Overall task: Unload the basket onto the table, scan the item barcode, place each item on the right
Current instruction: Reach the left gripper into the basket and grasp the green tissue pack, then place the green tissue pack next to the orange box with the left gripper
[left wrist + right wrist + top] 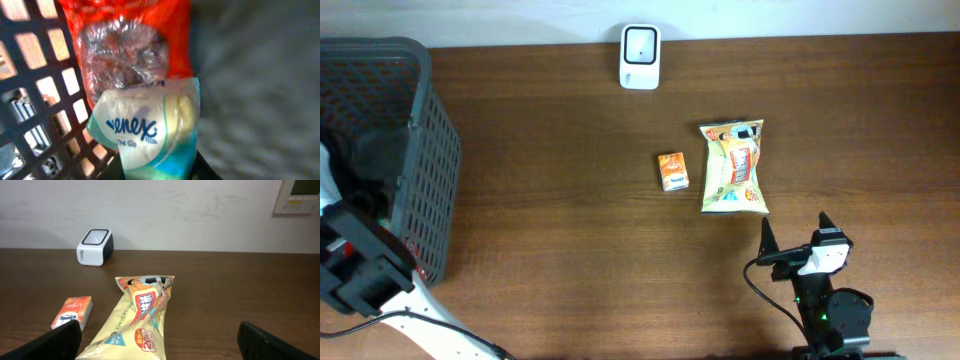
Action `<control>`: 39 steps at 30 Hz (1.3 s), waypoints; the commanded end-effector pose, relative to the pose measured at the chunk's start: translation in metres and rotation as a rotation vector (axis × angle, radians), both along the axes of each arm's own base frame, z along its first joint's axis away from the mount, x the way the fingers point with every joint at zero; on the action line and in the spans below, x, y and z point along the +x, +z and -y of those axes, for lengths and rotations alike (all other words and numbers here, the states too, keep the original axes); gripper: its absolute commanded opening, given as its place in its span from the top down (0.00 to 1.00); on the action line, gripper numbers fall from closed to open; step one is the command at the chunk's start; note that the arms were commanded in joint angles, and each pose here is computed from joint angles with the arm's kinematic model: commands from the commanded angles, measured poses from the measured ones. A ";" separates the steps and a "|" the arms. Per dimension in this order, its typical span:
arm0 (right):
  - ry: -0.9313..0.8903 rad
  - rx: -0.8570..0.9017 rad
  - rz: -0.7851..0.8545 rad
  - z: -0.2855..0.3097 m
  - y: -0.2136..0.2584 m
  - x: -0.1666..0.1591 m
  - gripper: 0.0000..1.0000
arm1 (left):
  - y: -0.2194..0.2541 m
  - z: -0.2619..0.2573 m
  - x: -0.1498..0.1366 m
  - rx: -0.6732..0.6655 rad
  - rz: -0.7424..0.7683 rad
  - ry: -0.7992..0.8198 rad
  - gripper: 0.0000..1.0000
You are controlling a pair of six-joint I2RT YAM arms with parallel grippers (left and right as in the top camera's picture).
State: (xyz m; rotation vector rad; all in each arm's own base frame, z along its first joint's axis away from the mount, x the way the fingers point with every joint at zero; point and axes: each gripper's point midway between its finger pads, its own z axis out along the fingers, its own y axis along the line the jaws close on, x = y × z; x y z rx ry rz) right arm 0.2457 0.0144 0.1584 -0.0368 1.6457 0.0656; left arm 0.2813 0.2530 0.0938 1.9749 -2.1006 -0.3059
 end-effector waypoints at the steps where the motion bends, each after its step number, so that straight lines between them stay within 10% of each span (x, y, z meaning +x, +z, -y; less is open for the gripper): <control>1: -0.010 0.000 -0.004 0.002 -0.003 0.000 0.02 | 0.079 0.002 0.060 -0.017 0.369 -0.191 1.00; 4: -0.010 0.000 -0.004 0.002 -0.003 0.000 0.02 | 0.163 0.056 0.105 -0.124 0.764 -0.342 1.00; 9: -0.010 0.000 -0.005 0.002 -0.003 0.000 0.02 | 0.287 0.142 0.104 0.062 1.046 -0.678 1.00; 12: -0.010 0.000 -0.004 0.002 -0.003 0.000 0.02 | 0.299 0.237 0.105 -0.043 1.080 -0.918 1.00; 20: -0.010 0.000 -0.005 0.002 -0.003 0.000 0.02 | 0.140 0.535 0.140 -0.108 0.750 -1.643 0.98; 25: -0.010 0.000 -0.004 0.002 -0.003 0.000 0.02 | 0.018 0.595 0.127 -0.194 0.523 -1.754 0.90; 28: -0.010 0.000 -0.005 0.002 -0.003 0.000 0.02 | -0.023 0.609 0.136 -0.199 0.510 -1.762 0.71; 30: -0.010 0.000 -0.004 0.002 -0.003 0.000 0.02 | -0.039 0.608 0.135 -0.205 0.477 -1.762 0.31; 33: -0.010 0.000 -0.005 0.002 -0.003 0.000 0.02 | -0.040 0.607 0.134 -0.210 0.469 -1.763 0.06; 39: -0.010 0.000 -0.004 0.002 -0.003 0.000 0.02 | 0.085 0.580 0.156 -0.138 0.707 -1.723 0.04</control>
